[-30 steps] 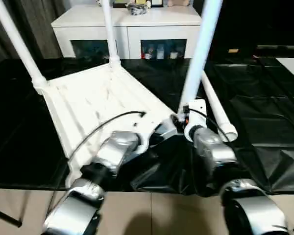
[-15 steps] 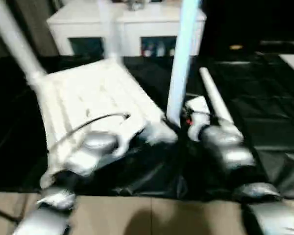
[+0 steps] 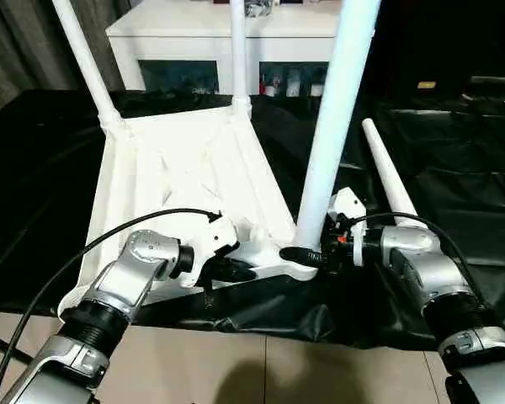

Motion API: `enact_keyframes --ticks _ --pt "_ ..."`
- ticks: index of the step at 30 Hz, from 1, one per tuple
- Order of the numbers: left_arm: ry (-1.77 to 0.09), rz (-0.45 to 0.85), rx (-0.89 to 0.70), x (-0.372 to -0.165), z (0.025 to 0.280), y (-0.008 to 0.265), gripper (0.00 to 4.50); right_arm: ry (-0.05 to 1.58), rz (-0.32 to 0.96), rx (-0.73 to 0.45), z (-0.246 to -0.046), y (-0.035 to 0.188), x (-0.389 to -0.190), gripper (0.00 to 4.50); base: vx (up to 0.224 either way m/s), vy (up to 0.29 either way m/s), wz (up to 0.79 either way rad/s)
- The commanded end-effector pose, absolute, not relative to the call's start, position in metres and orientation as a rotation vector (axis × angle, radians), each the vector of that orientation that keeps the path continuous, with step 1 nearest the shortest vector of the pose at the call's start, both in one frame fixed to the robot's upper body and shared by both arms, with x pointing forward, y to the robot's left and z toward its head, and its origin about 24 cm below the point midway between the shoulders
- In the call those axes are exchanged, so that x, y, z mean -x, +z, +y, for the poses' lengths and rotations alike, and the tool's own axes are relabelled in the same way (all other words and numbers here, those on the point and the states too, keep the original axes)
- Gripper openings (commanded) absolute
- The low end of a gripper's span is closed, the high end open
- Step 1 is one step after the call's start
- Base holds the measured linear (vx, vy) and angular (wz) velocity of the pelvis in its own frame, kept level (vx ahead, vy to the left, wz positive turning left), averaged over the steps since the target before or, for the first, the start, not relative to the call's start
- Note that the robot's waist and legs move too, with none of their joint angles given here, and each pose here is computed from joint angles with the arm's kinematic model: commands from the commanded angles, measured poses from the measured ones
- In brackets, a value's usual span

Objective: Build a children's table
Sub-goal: Rotate leg to tighten

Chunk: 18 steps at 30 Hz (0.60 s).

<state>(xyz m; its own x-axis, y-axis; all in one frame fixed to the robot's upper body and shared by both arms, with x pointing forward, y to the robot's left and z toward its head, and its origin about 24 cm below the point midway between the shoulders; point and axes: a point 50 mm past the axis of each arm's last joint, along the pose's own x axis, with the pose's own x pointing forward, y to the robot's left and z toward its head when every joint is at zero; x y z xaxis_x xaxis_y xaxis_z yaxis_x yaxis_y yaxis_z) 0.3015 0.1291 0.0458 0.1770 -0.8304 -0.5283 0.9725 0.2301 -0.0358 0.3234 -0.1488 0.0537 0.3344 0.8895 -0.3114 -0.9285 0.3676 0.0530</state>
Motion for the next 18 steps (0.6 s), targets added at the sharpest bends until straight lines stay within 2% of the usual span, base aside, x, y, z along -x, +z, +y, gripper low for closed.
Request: enact_keyframes --ticks 1,8,12,17,18 --pt "-1.361 0.504 -0.344 -0.2987 0.1229 0.0461 0.0 1.237 0.32 0.196 -0.1441 0.057 -0.3245 3.89 0.0 0.0 0.0" --pt "-1.359 0.507 -0.344 -0.2986 0.1241 0.0459 0.0 1.269 0.38 0.267 -0.1506 0.0513 -0.3207 3.34 0.0 0.0 0.0" --pt "-1.356 0.509 -0.344 -0.2984 0.1246 0.0456 0.0 1.238 0.382 0.254 -0.1516 0.0496 -0.3221 3.06 0.0 0.0 0.0" --pt "-1.345 0.504 -0.344 -0.2997 0.124 0.0461 0.0 1.193 0.361 0.177 -0.1486 0.0483 -0.3245 2.79 0.0 0.0 0.0" --pt "-1.336 0.5 -0.336 -0.3004 0.123 0.0458 0.0 1.173 0.338 0.117 -0.1455 0.0474 -0.3244 2.78 0.0 0.0 0.0"
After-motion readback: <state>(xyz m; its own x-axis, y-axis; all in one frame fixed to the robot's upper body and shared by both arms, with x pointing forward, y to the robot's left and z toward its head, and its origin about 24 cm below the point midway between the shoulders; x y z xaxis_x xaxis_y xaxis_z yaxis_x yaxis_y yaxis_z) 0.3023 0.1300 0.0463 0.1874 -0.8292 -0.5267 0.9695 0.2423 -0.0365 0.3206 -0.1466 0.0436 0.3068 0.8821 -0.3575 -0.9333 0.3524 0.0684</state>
